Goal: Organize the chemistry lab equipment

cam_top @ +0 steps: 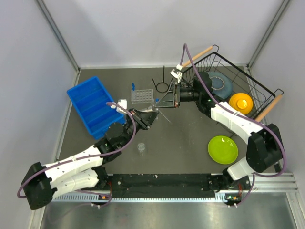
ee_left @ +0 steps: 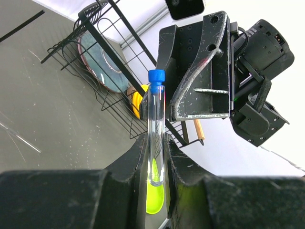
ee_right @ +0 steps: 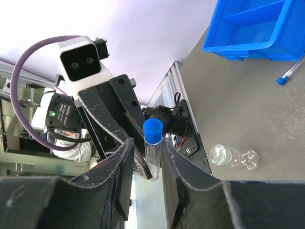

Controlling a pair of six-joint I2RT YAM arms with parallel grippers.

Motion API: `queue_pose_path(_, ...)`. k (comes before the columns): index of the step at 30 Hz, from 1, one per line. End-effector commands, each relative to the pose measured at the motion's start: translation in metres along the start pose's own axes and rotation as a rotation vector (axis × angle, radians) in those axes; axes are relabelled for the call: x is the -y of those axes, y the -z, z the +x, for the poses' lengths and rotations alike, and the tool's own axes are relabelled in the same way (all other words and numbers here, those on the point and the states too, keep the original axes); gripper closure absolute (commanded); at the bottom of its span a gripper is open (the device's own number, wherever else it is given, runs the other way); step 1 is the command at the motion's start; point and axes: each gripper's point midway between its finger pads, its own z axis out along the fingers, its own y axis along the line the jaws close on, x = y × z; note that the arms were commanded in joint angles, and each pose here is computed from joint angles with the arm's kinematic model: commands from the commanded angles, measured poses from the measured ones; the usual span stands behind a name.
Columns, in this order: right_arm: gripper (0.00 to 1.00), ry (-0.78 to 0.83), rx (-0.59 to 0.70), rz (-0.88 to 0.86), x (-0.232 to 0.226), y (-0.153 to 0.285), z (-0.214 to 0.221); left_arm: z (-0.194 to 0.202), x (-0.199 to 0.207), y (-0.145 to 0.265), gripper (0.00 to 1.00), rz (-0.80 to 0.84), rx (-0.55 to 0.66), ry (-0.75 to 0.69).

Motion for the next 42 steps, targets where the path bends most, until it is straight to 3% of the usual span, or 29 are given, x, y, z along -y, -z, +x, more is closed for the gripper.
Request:
queue_pose_path(1, 0.7, 0.03, -0.009, -0.046, -0.013, -0.004, 0.003, -0.028, 0.015, -0.003, 0.93, 0.011, 0.117, 0.019)
queue_pose_path(19, 0.73, 0.007, -0.014, -0.051, -0.01, -0.007, 0.006, -0.025, 0.025, -0.01, 0.92, 0.012, 0.138, 0.026)
queue_pose_path(28, 0.8, 0.004, -0.012, -0.058, -0.01, -0.008, 0.004, -0.021, 0.028, -0.014, 0.92, 0.008, 0.137, 0.026)
queue_pose_path(31, 0.9, 0.021, -0.013, -0.062, -0.012, -0.008, 0.004, -0.02, 0.03, -0.015, 0.91, 0.012, 0.131, 0.026)
queue_pose_path(35, 0.93, 0.047, -0.016, -0.052, -0.011, -0.006, 0.004, -0.017, 0.032, -0.014, 0.77, 0.018, 0.115, 0.022)
queue_pose_path(36, 0.93, 0.068, -0.014, -0.05, -0.012, -0.005, 0.004, -0.017, 0.031, -0.013, 0.66, 0.012, 0.108, 0.016)
queue_pose_path(39, 0.94, 0.106, -0.005, -0.033, -0.009, 0.0, 0.001, -0.017, 0.031, -0.007, 0.44, 0.006, 0.09, -0.009)
queue_pose_path(42, 0.94, 0.143, -0.006, -0.011, -0.004, 0.004, 0.003, -0.02, 0.029, 0.001, 0.31, -0.004, 0.081, -0.037)
